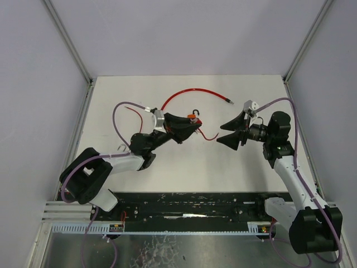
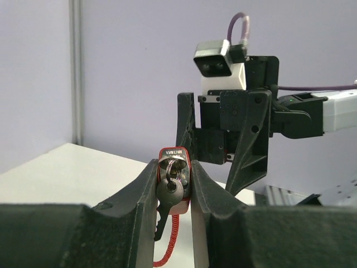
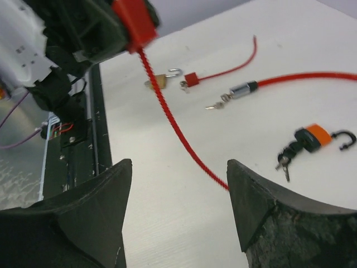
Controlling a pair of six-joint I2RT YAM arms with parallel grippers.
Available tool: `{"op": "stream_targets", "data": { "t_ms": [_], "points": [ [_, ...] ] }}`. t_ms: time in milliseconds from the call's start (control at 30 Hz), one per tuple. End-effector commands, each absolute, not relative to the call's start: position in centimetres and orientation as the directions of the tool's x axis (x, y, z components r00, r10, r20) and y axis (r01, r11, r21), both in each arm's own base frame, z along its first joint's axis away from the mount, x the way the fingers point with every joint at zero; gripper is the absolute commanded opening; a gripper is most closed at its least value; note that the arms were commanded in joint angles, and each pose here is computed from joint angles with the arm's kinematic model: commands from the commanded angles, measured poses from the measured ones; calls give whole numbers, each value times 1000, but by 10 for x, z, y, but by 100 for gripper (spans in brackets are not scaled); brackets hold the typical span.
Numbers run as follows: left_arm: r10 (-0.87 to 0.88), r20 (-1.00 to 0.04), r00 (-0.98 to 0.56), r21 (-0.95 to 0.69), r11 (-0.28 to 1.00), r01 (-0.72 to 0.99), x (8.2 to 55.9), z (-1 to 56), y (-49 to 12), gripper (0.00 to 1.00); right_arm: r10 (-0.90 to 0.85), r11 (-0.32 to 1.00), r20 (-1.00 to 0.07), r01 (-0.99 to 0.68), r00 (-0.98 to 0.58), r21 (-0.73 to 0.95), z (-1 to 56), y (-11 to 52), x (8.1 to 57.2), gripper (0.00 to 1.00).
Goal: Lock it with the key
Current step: Adjust the lock.
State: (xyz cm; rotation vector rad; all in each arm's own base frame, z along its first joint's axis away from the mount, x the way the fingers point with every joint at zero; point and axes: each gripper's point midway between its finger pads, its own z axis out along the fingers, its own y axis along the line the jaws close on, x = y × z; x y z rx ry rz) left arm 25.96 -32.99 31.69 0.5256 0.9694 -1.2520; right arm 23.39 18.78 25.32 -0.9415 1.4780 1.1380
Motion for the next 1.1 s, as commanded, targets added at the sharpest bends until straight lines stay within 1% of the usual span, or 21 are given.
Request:
{"op": "stream_targets", "data": {
  "t_ms": [0, 167, 300, 433, 500, 633, 700, 833, 1067],
  "points": [
    [-561, -794, 234, -10, 397, 918, 266, 345, -313, 0, 176, 412, -947, -854, -269, 319, 271, 171, 266, 77],
    [-562, -787, 253, 13, 396, 918, 269, 351, -317, 0, 341, 504, -854, -690, -394, 520, 261, 151, 295, 88],
    [-562, -777, 282, 35, 409, 912, 275, 358, -320, 0, 472, 508, -737, -533, -484, 676, 240, 139, 314, 88],
    [-572, -769, 288, 32, 415, 909, 281, 364, -324, 0, 562, 485, -607, -370, -561, 792, 213, 133, 327, 85],
    [-576, -765, 289, 37, 409, 912, 284, 367, -329, 0, 589, 478, -563, -312, -580, 821, 204, 131, 332, 82],
    [-575, -763, 296, 51, 403, 914, 286, 367, -341, 0, 622, 437, -499, -261, -603, 861, 201, 132, 335, 80],
    [-572, -761, 306, 60, 408, 911, 284, 367, -345, 0, 644, 427, -479, -240, -597, 872, 200, 130, 336, 79],
    [-568, -753, 334, 79, 425, 902, 280, 369, -351, 0, 718, 397, -408, -150, -563, 905, 188, 122, 339, 73],
    [-576, -747, 333, 103, 395, 913, 267, 370, -370, 0, 741, 350, -326, -76, -587, 934, 171, 123, 344, 71]
  ]
}}
